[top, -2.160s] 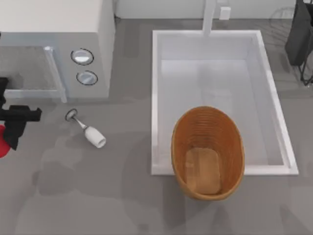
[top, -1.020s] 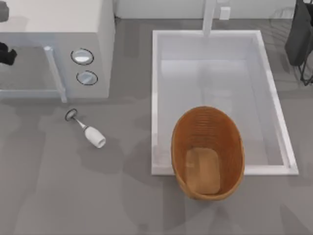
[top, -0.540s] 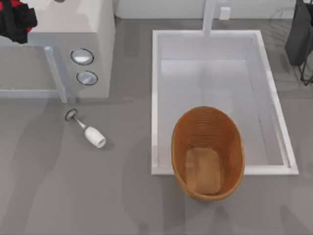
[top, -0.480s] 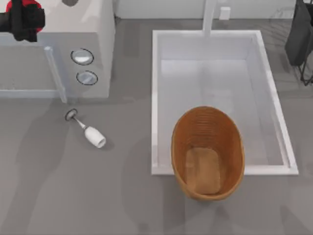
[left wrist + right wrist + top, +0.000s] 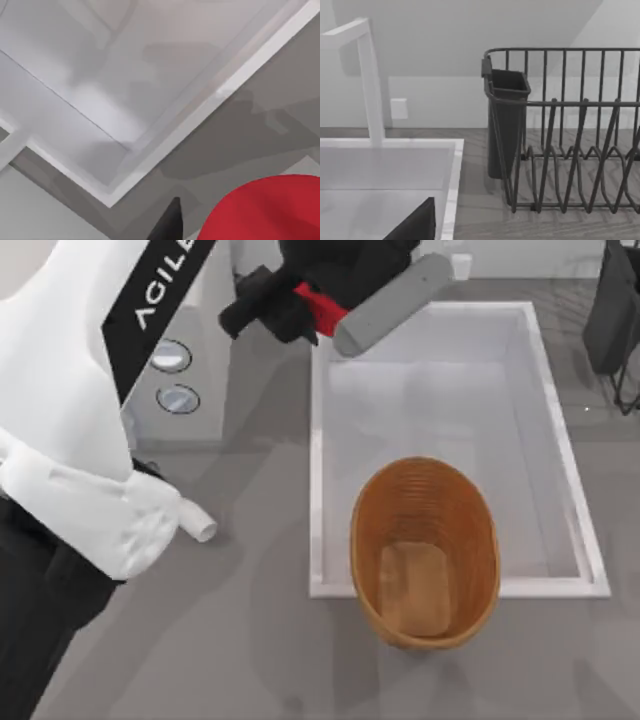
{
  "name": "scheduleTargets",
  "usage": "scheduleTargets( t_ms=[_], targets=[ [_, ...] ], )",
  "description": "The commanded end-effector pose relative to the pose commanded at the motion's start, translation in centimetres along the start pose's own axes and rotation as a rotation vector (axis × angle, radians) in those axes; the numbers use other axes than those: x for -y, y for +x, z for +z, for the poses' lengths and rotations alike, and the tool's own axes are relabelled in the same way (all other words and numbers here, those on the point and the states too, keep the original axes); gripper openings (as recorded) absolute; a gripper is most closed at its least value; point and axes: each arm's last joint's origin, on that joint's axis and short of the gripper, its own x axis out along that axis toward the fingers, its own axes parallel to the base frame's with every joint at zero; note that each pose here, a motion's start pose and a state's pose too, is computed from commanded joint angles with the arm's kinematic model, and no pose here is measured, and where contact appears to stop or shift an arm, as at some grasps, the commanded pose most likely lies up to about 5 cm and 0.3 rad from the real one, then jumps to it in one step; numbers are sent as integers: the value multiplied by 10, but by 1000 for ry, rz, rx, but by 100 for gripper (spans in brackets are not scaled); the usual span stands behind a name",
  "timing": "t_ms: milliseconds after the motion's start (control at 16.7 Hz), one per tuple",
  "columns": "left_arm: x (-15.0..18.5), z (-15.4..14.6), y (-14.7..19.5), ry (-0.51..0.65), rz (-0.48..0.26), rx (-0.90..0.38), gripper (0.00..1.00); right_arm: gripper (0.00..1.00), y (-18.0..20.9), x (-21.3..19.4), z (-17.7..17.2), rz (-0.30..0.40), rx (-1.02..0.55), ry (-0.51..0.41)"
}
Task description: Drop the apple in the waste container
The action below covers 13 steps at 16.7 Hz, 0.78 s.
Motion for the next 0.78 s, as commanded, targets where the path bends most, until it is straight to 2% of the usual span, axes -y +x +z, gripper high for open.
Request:
scheduleTargets(
  t_ms=[180, 360, 540, 780],
  targets=[
    [-26, 58, 20, 324, -33, 37, 0, 100, 0, 0, 0, 0, 0, 0],
    [-39, 105, 39, 552, -76, 65, 0, 100, 0, 0, 0, 0, 0, 0],
    [-44, 128, 51, 649, -109, 78, 0, 100, 0, 0, 0, 0, 0, 0],
    [-44, 130, 52, 655, -111, 79, 0, 100, 0, 0, 0, 0, 0, 0]
  ],
)
